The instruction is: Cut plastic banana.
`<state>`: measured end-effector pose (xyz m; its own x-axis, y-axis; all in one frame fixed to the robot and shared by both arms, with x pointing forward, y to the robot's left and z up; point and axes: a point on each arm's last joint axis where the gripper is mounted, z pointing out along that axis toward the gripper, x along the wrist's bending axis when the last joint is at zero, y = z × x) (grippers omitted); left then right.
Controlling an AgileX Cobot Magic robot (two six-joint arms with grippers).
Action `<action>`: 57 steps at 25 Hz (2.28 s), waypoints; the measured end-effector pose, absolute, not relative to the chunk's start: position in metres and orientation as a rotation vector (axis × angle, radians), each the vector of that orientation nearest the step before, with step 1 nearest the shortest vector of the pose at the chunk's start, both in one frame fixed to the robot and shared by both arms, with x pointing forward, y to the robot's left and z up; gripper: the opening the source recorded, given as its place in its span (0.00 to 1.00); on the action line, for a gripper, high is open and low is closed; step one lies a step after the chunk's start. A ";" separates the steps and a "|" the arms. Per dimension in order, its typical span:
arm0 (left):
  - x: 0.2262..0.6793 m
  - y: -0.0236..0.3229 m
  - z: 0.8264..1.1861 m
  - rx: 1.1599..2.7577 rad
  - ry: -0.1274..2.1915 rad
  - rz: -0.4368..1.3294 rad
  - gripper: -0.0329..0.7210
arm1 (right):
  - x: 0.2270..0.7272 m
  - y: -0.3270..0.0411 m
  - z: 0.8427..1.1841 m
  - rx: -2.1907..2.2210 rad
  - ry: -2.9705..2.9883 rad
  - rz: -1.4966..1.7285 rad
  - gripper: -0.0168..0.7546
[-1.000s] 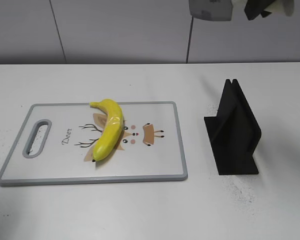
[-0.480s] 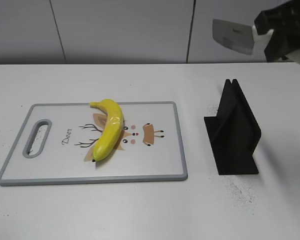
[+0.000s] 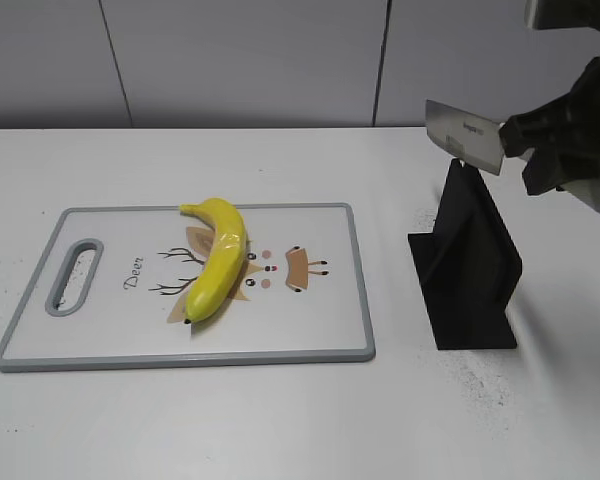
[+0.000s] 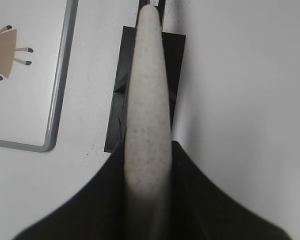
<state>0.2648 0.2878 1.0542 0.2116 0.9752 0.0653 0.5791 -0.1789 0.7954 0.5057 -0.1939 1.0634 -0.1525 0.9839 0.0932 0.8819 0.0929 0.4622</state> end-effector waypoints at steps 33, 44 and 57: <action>0.241 0.286 1.045 1.788 1.385 0.845 0.71 | 0.494 -0.199 1.051 1.942 2.035 0.679 0.23; 0.240 0.286 1.045 1.782 1.380 0.852 0.71 | 0.496 -0.197 1.042 2.006 2.047 0.640 0.23; 0.233 0.285 1.044 1.757 1.355 0.881 0.71 | 0.500 -0.194 1.029 2.054 2.073 0.575 0.52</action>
<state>0.2334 0.2853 1.0442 0.2081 0.9748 0.0806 0.4693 -0.1718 0.8662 0.4996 -0.1940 1.0292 -0.0393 0.9881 0.1489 0.9237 -0.0209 0.3824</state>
